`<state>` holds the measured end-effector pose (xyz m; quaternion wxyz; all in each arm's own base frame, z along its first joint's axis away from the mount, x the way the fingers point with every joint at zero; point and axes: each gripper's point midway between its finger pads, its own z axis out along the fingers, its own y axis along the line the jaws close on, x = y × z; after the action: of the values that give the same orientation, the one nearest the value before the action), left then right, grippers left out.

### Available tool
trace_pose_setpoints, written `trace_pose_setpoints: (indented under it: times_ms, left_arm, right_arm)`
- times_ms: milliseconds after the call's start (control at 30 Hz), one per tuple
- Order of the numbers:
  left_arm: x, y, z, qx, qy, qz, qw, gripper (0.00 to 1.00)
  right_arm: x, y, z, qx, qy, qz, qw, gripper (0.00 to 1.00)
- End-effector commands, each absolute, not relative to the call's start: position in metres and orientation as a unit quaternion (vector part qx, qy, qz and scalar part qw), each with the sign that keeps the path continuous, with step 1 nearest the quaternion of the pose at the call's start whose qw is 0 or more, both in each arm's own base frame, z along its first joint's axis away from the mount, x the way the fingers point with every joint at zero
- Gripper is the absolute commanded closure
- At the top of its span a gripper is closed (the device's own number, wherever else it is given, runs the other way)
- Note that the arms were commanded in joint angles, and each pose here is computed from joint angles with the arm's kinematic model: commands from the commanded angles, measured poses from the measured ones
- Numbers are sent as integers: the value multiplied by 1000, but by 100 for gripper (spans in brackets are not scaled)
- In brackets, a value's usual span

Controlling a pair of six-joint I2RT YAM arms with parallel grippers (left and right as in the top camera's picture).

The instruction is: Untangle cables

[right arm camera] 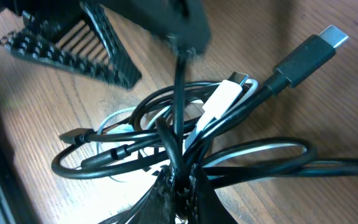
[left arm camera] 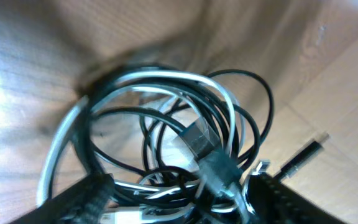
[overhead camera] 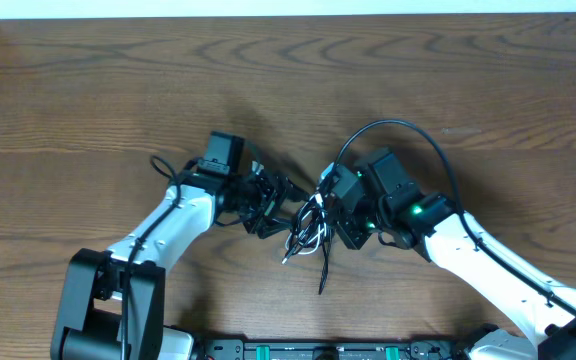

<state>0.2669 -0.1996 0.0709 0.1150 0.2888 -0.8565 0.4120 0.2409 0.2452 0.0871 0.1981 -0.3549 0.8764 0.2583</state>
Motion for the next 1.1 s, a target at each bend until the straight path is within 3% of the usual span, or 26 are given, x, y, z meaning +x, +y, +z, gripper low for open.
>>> trace_pose_setpoints:
  times_ms: [0, 67, 233, 600, 800, 1067]
  left_arm:
    - [291, -191, 87, 230, -873, 427, 55, 19]
    - [296, -189, 93, 208, -878, 428, 41, 22]
    - [286, -196, 101, 115, -902, 415, 25, 46]
    - [251, -230, 97, -79, -913, 400, 2, 46]
    - [245, -233, 86, -99, -928, 359, -5, 55]
    - [238, -237, 78, -117, -936, 333, -6, 55]
  right_arm:
    - [241, 248, 101, -325, 876, 296, 197, 99]
    - [245, 244, 101, -309, 882, 297, 196, 99]
    - [248, 240, 100, -268, 896, 302, 187, 99]
    - [237, 234, 93, -257, 907, 296, 155, 99]
    - [238, 234, 93, -248, 909, 297, 153, 99]
    - [235, 237, 95, -246, 906, 311, 148, 99]
